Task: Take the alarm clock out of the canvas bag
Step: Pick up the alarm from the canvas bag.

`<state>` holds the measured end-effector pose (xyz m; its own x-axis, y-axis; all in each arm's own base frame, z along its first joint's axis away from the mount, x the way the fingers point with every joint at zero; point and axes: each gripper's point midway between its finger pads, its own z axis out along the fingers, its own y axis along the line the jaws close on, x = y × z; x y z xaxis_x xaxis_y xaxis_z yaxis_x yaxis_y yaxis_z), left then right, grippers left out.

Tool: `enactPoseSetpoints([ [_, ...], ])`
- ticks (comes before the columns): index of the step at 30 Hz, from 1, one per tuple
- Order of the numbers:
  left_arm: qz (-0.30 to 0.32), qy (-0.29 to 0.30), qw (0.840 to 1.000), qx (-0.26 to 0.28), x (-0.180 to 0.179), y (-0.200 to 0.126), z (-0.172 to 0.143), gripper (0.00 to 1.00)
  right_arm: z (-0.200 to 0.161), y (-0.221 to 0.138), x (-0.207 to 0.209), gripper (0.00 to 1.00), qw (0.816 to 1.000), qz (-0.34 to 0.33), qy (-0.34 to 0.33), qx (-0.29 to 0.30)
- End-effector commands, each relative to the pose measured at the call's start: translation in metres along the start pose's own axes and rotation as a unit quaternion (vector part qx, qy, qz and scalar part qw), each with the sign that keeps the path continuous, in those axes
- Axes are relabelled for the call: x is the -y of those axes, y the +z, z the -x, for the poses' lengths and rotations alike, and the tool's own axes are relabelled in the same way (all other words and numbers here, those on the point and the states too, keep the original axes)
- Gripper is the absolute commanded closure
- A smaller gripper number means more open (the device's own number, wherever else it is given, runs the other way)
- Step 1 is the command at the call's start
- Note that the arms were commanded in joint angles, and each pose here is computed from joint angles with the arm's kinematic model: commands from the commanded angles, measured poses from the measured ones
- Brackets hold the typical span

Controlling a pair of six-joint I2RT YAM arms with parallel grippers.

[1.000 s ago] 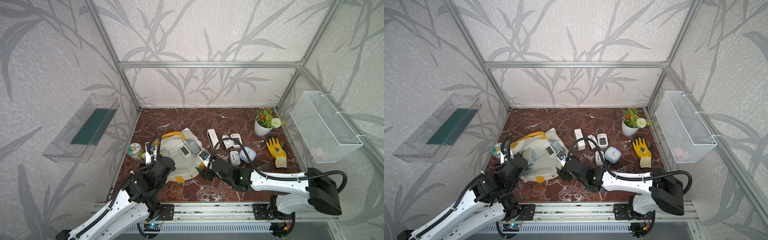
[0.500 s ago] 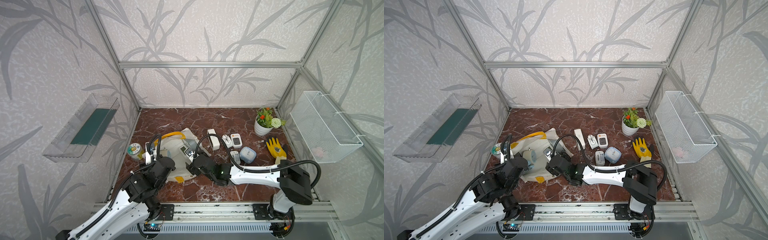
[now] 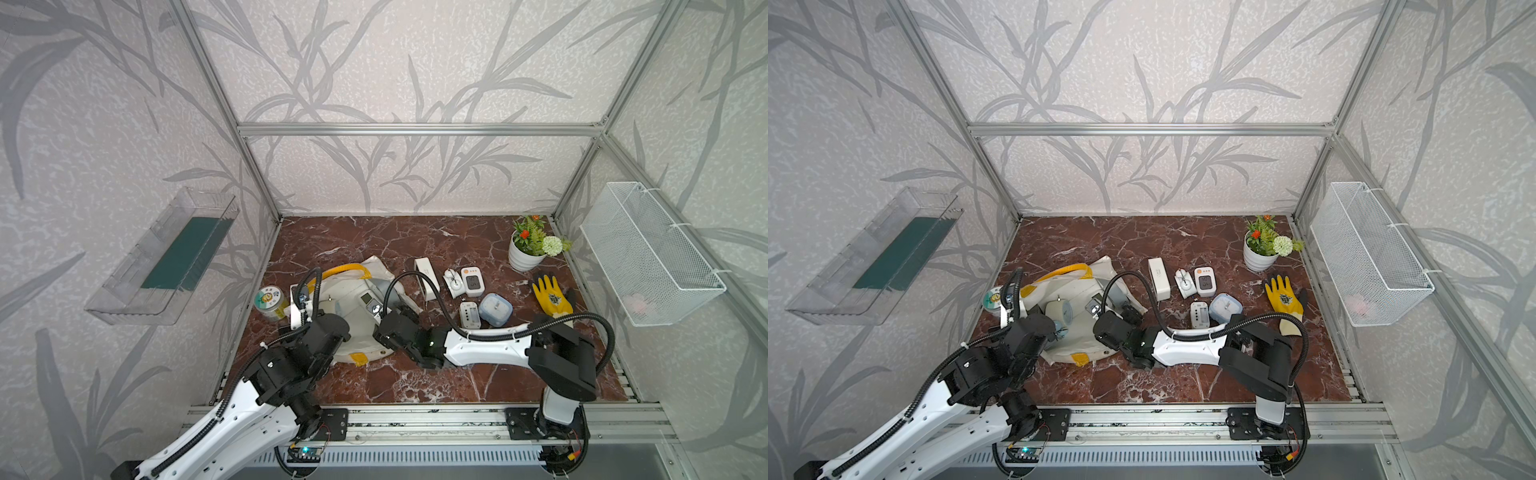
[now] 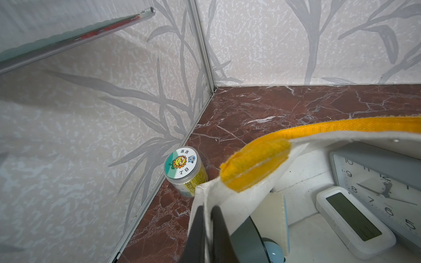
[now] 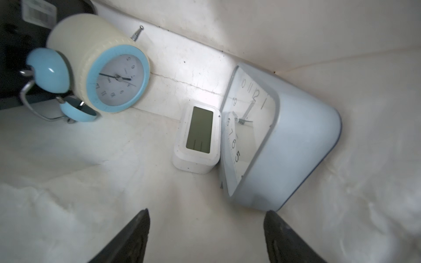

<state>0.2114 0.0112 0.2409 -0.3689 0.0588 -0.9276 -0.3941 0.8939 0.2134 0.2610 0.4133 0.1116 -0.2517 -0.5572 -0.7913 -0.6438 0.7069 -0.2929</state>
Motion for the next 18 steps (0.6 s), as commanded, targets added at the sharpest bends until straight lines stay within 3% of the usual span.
enactPoseSetpoints([
  [1,0.009,-0.019,1.000,0.002,-0.008,-0.002,0.004,1.00,0.018,0.005,0.013,0.18,1.000,-0.022,0.017,0.014],
  [18,0.008,-0.017,1.000,0.001,-0.010,-0.003,0.003,1.00,0.021,0.039,0.049,0.06,0.993,-0.036,0.112,-0.010],
])
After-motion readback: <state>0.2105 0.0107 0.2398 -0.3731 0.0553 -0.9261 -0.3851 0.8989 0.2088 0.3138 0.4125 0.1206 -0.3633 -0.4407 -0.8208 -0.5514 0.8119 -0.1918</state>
